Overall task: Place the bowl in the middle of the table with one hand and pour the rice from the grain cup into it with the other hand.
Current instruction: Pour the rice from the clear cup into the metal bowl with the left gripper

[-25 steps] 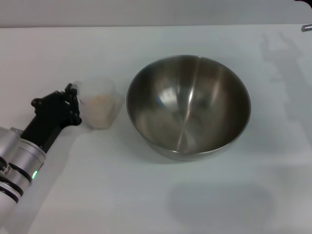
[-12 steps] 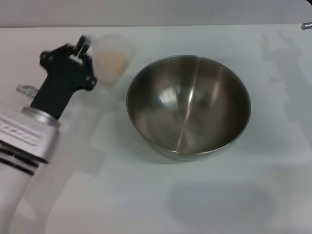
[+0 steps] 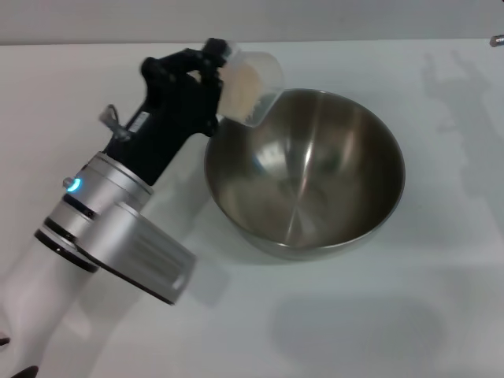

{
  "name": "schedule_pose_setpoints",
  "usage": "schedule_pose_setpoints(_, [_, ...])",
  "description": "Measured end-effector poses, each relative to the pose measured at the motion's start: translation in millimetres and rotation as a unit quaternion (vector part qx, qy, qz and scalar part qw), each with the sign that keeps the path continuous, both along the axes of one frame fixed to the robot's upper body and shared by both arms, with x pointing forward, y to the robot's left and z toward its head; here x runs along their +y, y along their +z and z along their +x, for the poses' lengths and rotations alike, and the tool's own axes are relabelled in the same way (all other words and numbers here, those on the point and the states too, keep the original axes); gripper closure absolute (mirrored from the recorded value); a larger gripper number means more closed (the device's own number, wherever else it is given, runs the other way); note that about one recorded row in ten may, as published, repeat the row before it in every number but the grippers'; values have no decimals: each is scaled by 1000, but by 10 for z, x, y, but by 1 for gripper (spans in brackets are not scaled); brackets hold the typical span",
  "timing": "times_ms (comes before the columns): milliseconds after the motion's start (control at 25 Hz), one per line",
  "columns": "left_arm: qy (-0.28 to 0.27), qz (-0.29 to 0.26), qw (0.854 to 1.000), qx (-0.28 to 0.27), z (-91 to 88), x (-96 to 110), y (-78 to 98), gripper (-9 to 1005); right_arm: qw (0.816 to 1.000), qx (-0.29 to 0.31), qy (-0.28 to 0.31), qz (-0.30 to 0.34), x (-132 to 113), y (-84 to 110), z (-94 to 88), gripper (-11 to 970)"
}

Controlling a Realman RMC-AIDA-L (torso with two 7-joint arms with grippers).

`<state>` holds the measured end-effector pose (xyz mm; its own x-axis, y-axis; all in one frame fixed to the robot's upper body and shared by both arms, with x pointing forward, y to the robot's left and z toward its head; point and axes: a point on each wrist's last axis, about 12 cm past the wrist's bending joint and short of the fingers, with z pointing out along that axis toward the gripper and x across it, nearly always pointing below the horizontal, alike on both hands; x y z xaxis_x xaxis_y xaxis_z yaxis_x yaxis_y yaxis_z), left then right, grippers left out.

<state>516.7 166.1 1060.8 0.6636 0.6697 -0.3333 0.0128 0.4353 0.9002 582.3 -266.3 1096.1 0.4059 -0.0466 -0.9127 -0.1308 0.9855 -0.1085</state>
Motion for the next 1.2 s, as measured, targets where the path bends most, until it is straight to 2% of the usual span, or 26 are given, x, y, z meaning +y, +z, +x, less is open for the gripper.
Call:
schedule_pose_setpoints(160, [-1,83,994,-75,-42,-92,19,972,1000,1,1,-1,0,-4,-2,518])
schedule_pose_setpoints(360, [0,144,980,-133,-79,-164,28,971,1000,0,1,-2,-1,-1,1,518])
schedule_pose_setpoints(800, [7,232,948,-217,-128,-224,14,969,1000,-6,6,-3,23,36,28,518])
schedule_pose_setpoints(1200, [-7,303,922,-240,-187,-305,-94,967,1000,-21,6,-2,11,53,-8,518])
